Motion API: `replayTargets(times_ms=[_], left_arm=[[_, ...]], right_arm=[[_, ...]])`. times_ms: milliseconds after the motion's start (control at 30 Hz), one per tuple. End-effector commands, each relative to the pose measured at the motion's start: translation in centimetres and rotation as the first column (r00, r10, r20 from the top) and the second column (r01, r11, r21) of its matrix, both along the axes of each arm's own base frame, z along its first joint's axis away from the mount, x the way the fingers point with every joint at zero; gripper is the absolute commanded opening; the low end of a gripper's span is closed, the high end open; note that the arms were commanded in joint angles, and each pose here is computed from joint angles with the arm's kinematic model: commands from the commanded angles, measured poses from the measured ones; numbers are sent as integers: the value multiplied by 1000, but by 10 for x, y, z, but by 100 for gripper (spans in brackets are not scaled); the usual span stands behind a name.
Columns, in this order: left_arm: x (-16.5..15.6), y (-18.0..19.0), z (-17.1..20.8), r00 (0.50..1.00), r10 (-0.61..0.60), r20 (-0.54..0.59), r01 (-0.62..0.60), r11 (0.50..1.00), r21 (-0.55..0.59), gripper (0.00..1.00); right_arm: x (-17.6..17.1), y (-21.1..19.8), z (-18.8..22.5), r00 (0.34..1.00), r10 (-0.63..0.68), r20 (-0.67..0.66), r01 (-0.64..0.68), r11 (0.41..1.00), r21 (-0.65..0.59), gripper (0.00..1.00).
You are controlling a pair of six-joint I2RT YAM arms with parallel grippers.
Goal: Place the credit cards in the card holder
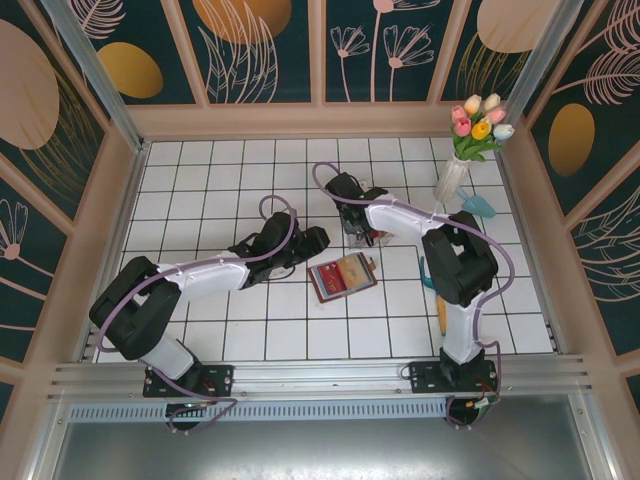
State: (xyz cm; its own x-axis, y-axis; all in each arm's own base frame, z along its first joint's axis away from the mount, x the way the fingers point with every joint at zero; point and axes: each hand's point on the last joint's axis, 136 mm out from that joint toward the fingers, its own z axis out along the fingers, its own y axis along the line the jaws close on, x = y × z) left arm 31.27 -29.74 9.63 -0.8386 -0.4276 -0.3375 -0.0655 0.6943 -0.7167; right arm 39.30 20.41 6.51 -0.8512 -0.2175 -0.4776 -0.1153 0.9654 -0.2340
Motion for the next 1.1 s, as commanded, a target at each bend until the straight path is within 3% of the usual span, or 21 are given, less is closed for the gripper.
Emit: replayTargets(times_ms=[0,433,633,1067], left_arm=[[2,4,6,1000,21,22,-20,1000,-12,71],[1,4,5,1000,18,19,-18,1000,-12,71],[-1,5,2,1000,17,14,-16,1000,-10,71],[-3,5,1,1000,16,10,-16,1000,-13,71]], right_arm=[[-1,-17,-3,1000,-25,11,26,992,-126,46],[3,-29,20,996,-10,86,30,973,-228,36],[0,-31,26,996,-12,94,33,976,-217,33],[-2,-32,29,996,-11,88,28,981,-191,18]])
